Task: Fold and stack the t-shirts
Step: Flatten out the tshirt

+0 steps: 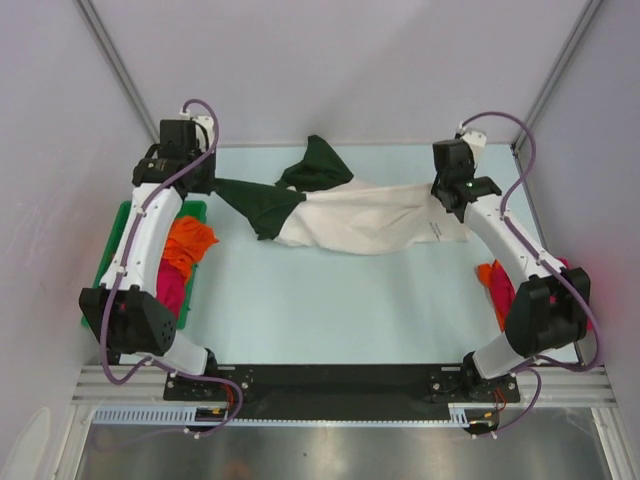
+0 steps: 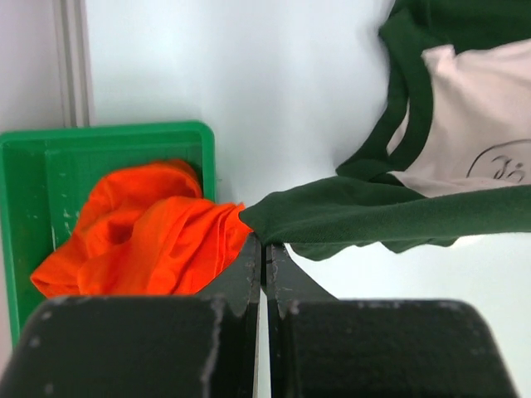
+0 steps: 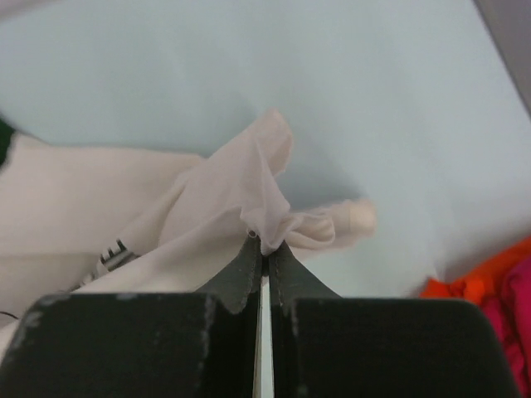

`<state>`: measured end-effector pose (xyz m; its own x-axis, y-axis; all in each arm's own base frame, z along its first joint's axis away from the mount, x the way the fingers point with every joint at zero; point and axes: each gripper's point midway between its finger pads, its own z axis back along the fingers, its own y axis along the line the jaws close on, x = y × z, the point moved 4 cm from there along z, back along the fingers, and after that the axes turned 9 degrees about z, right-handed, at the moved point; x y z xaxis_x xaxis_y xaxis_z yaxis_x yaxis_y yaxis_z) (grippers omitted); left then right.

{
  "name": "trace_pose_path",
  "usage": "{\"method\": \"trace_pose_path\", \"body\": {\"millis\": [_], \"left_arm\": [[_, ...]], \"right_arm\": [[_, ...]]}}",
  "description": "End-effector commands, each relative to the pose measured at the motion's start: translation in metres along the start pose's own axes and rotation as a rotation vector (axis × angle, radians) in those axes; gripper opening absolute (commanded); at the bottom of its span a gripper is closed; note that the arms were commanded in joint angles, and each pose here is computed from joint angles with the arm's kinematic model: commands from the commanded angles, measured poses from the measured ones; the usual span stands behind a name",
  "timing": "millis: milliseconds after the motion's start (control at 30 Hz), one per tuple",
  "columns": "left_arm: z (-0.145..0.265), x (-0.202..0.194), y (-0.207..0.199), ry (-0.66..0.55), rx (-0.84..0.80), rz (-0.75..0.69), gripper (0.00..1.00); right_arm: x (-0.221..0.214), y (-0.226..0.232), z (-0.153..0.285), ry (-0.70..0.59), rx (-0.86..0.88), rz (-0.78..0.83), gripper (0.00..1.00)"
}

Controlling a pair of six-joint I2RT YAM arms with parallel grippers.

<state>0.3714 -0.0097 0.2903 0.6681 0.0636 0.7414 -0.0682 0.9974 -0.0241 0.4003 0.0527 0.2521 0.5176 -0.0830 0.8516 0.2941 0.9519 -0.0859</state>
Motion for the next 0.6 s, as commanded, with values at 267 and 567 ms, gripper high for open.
{"method": "trace_pose_path", "body": {"millis": [267, 567], "left_arm": [[-0.043, -0.041, 0.006, 0.111, 0.019, -0.035, 0.00], [-0.052, -0.038, 0.006, 0.112, 0.021, -0.053, 0.00]], "right_arm": [[-0.068, 0.021, -0.048, 0.162, 0.001, -0.026, 0.00], [-0.045, 0.038, -0.060, 0.133, 0.026, -0.030, 0.11]]}}
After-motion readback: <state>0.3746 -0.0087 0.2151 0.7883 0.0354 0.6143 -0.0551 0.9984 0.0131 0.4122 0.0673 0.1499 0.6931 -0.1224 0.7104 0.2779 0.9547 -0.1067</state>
